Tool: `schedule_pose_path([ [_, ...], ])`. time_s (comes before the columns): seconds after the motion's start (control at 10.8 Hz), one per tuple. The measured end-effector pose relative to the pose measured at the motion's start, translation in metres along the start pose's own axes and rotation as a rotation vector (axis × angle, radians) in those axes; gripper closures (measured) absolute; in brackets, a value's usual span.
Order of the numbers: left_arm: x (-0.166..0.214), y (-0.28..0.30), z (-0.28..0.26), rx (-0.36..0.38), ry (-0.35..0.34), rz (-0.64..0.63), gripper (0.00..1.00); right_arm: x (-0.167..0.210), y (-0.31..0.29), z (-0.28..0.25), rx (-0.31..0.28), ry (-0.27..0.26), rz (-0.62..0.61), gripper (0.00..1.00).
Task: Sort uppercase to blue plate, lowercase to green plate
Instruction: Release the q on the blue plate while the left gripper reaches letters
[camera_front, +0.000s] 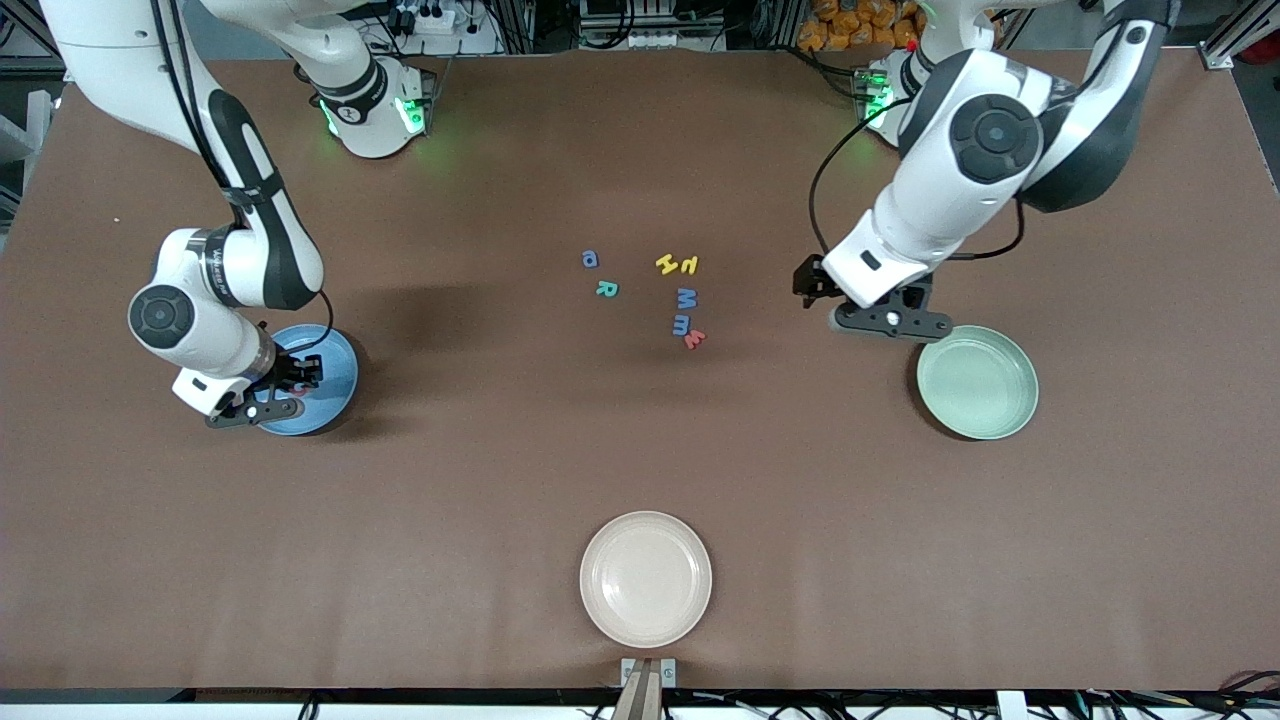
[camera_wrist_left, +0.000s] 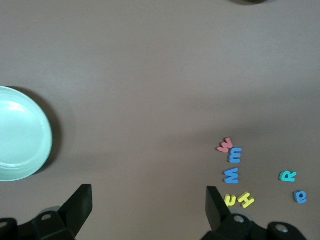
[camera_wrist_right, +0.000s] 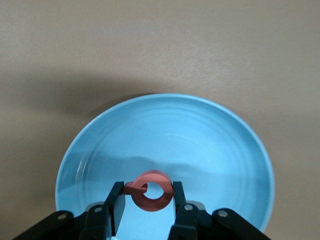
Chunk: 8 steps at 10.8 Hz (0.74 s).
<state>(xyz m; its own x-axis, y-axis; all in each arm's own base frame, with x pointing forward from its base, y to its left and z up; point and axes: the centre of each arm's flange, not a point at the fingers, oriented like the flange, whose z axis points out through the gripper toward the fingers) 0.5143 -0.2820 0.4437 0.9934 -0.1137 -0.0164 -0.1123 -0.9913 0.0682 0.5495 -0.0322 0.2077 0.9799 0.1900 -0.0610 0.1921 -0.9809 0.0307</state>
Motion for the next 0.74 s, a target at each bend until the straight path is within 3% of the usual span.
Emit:
schedule_pose_path([
  [0.19,-0.009,0.017,0.017,0.034,0.002,-0.045,0.0,-0.006,0.0,0.006,0.05,0.009,0.016,0.56],
  [0.46,-0.017,0.05,0.049,0.052,-0.001,-0.13,0.0,-0.012,-0.005,0.012,0.125,-0.03,0.074,0.56],
  [0.74,-0.013,0.061,0.083,0.038,-0.026,-0.339,0.0,-0.015,-0.007,0.018,0.154,-0.046,0.091,0.56],
])
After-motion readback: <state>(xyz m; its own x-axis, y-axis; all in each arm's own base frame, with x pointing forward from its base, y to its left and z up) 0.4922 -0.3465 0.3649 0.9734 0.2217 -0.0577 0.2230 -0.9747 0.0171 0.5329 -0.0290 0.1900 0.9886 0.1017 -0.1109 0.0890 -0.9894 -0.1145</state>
